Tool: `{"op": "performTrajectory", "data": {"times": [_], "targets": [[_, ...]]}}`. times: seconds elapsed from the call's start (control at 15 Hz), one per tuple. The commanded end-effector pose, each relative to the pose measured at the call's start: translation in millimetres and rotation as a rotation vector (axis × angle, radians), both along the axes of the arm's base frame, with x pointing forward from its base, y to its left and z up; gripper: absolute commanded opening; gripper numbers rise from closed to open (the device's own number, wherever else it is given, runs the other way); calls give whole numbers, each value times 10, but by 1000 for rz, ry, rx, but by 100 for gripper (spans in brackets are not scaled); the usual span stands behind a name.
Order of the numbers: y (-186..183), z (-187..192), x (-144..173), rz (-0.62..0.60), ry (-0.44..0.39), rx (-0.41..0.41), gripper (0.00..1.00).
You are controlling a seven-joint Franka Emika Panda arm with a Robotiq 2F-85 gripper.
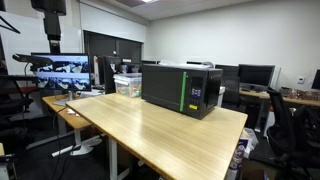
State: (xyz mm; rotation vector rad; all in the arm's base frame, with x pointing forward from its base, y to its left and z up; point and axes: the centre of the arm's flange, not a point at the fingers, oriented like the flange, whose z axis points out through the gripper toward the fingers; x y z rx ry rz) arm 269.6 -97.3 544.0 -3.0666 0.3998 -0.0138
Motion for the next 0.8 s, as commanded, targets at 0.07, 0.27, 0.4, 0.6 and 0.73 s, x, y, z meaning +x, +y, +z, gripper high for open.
{"op": "performTrajectory", "data": {"times": [0.07, 0.27, 0.4, 0.6, 0.73], "targets": [[-164, 151, 45, 82, -40, -16, 100], [-343, 461, 128, 154, -91, -89, 100], [-430, 713, 187, 201, -126, -149, 100], [-479, 1170, 306, 295, -176, -297, 100], [-383, 1474, 369, 354, -163, -387, 100]]}}
